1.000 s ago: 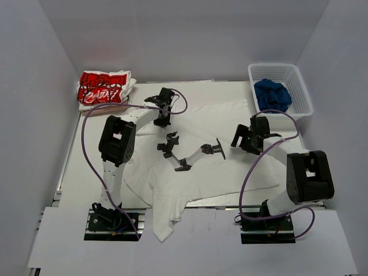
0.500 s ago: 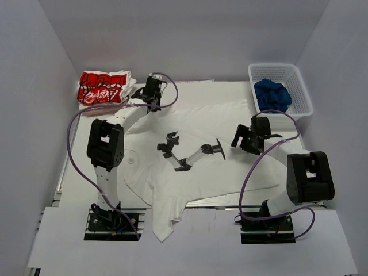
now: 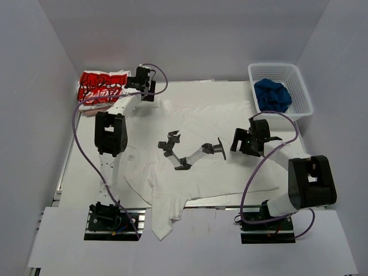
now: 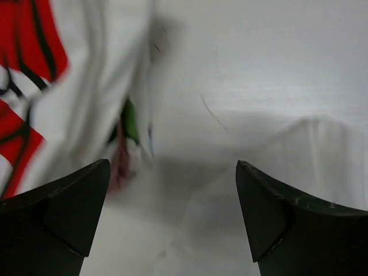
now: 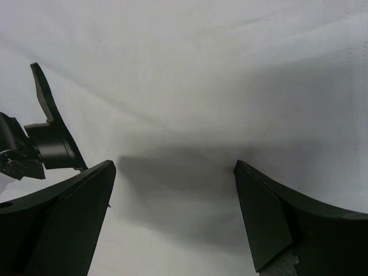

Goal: Fold and stack the t-shirts
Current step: Flatten out the tshirt

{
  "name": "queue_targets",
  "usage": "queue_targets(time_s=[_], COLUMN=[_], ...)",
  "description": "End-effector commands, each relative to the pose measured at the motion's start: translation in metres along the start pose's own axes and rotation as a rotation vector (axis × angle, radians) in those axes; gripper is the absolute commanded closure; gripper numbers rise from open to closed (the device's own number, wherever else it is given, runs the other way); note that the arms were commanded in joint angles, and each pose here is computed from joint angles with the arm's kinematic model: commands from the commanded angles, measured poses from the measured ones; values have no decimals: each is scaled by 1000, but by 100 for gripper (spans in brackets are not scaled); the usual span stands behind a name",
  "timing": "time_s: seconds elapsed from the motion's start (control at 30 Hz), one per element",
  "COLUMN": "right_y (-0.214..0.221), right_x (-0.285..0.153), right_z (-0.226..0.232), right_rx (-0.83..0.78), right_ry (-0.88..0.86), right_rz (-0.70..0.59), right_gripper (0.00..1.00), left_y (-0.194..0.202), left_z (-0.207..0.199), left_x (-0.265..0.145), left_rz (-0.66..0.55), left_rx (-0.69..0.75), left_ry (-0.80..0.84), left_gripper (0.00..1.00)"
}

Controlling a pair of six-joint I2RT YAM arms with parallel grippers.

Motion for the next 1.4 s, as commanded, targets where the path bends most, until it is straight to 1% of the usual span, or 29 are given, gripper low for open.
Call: queue_targets(time_s=[0.0,0.03,0.07,0.1,0.17,0.2,0.27,0.3,0.33,0.4,0.43,0.53,0.6,0.67,0.7,0.77,0.8,0.83,0.87,0.97,1.03,1.07,1.1,1.13,1.17,1.2,1.3,1.33,1.37], right_y=[8,5,2,-4,-14,-26,-33,-49,-48,-60,-65,-78,-75,-83,-78,-92,-83,-102,-92,-110,-103,-113,-104,-102,-123,-113,-129,-143,-145], right_x=[-9,-11,-12,-17,-24,-28,-33,-38,-34,-37,-33,-28,-15,-9,4,11,29,30,49,64,82,83,98,100,101,114,126,126,131], right_z=[-1,1,1,2,6,8,8,10,10,10,11,10,8,9,5,5,2,2,-3,-3,-8,-7,-12,-19,-19,-24,-37,-37,-40], right_rx=[-33,-38,-32,-25,-10,7,22,25,25,21,21,46,45,29,31,13,7,2,4,3,9,24,24,39,31,32,38,28,19], right_ry=[46,50,60,61,63,62,77,73,73,81,90,103,100,94,116,122,135,139,160,183,194,198,225,240,246,255,281,276,275], right_rz=[42,33,29,11,-25,-58,-63,-97,-59,-61,-53,-65,-21,-26,15,2,63,30,104,100,145,141,185,214,172,230,231,202,205], right_gripper=[10,10,10,10,10,10,10,10,10,10,10,10,10,10,10,10,10,10,10,10,10,10,10,10,10,10,10,10,10], left_y=[-41,-25,-20,-23,7,16,52,65,91,104,121,133,136,148,147,153,149,148,147,135,144,130,127,140,120,116,96,76,78], left_z=[-9,-9,-5,1,6,7,16,18,22,27,30,29,26,24,23,22,21,20,17,6,0,-5,-7,-7,-13,-10,-11,-15,-17], left_x=[-89,-93,-101,-120,-126,-130,-136,-137,-136,-139,-138,-135,-129,-119,-114,-101,-97,-92,-83,-69,-52,-46,-38,-26,-20,-12,13,15,22], left_rz=[-88,-32,-17,-17,74,100,188,211,272,293,333,349,366,404,405,434,428,422,425,416,458,429,417,454,409,398,337,288,295], left_rx=[-86,-95,-113,-181,-203,-258,-288,-301,-306,-309,-302,-301,-297,-283,-293,-294,-291,-288,-271,-246,-230,-218,-207,-173,-177,-155,-105,-108,-87], left_ry=[206,236,233,236,235,226,189,178,149,138,118,129,134,116,123,116,99,84,75,109,90,108,99,61,68,57,25,44,44], left_gripper=[0,0,0,0,0,0,0,0,0,0,0,0,0,0,0,0,0,0,0,0,0,0,0,0,0,0,0,0,0])
Point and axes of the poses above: each gripper's point midway between its finger pads, its own x axis out along the fingers, its own z axis along the line the jaws close on, y = z × x, the point moved 8 cm from there along -x, back along the fingers, and after that the axes turned 14 degrees about -x, right-handed, at the moved point
